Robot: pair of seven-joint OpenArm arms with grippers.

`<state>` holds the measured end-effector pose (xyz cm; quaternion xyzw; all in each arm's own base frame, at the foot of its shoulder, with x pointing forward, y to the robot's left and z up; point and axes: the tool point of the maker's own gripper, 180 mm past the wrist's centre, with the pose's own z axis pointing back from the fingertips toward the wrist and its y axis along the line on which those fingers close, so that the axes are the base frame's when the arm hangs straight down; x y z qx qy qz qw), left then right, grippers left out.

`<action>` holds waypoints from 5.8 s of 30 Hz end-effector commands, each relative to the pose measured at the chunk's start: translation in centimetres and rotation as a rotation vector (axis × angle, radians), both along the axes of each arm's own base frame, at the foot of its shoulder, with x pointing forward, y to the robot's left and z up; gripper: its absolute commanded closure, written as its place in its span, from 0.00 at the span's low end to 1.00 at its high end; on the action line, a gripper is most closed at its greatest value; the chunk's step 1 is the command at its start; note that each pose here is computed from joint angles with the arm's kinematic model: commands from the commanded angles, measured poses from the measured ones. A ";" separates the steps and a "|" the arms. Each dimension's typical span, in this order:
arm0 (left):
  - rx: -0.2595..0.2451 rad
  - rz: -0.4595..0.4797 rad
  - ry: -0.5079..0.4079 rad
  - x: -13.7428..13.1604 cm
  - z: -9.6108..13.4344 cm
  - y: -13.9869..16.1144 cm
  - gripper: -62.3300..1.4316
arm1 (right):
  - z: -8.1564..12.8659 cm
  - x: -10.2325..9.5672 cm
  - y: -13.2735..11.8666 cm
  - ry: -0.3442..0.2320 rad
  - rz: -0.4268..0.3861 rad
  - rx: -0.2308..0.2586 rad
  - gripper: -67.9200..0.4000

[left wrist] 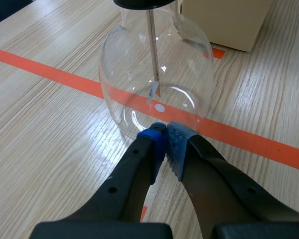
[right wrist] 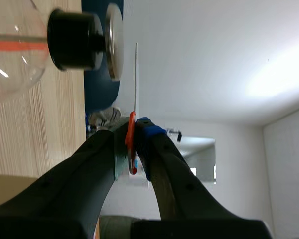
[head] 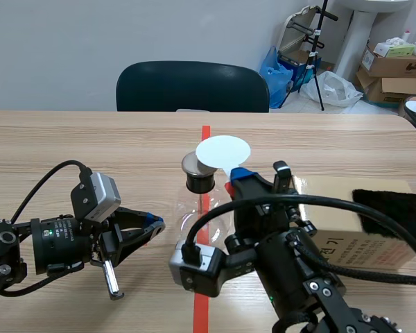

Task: Do the electroscope experiment

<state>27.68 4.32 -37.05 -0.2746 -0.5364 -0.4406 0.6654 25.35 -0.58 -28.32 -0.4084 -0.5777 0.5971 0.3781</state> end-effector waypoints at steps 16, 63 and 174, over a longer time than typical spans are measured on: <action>-0.036 0.006 -0.025 0.5 1.2 -0.3 0.93 | 1.4 1.9 -7.2 -0.054 -0.394 0.017 0.98; -0.040 0.006 -0.028 0.5 1.3 -0.3 0.93 | 0.9 -0.3 1.5 -0.032 0.110 -0.002 0.98; -0.040 0.006 -0.028 0.5 1.3 -0.3 0.93 | 0.8 -0.5 1.8 -0.031 0.127 -0.003 0.98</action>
